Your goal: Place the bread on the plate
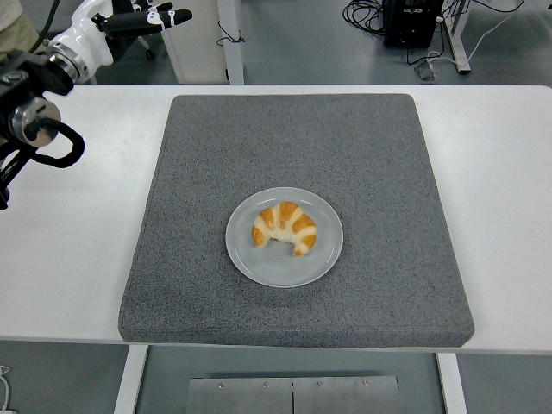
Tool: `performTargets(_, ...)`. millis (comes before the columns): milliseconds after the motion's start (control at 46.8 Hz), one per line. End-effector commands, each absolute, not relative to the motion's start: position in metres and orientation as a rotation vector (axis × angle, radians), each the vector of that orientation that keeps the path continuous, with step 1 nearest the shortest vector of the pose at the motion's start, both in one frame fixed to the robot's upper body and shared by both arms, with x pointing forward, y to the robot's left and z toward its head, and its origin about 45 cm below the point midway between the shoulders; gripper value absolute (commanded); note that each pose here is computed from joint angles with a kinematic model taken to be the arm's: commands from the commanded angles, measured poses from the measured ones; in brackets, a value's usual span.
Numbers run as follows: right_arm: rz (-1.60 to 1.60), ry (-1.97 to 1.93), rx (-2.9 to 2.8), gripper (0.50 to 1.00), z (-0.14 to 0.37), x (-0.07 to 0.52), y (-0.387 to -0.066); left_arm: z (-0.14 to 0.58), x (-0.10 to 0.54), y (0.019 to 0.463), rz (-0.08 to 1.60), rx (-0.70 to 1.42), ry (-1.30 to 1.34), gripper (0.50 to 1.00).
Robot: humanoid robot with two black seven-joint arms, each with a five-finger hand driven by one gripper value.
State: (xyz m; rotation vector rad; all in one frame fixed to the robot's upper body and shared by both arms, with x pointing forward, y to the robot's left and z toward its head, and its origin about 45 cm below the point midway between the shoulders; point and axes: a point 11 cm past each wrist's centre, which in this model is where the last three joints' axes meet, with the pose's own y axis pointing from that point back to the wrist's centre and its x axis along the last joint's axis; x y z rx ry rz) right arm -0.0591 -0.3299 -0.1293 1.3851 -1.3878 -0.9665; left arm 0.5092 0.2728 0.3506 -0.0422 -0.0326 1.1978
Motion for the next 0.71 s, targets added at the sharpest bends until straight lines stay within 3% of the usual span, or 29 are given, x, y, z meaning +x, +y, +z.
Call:
performTargets(0,-0.967,-1.387,1.386,1.000,-0.129,-0.059,-0.330,0.341,0.514,0.278,1.220,-0.062,0.003,0.977)
performTargets(449,-0.970,-1.384,1.373,1.000,-0.129,-0.065,-0.331,0.283,0.529,0.274,1.288,-0.071,0.158,0.977)
performTargets(684,-0.979,-1.386,1.360,1.000,-0.128,-0.071,-0.332,0.263,0.528,0.294,1.393,-0.101,0.227,0.977)
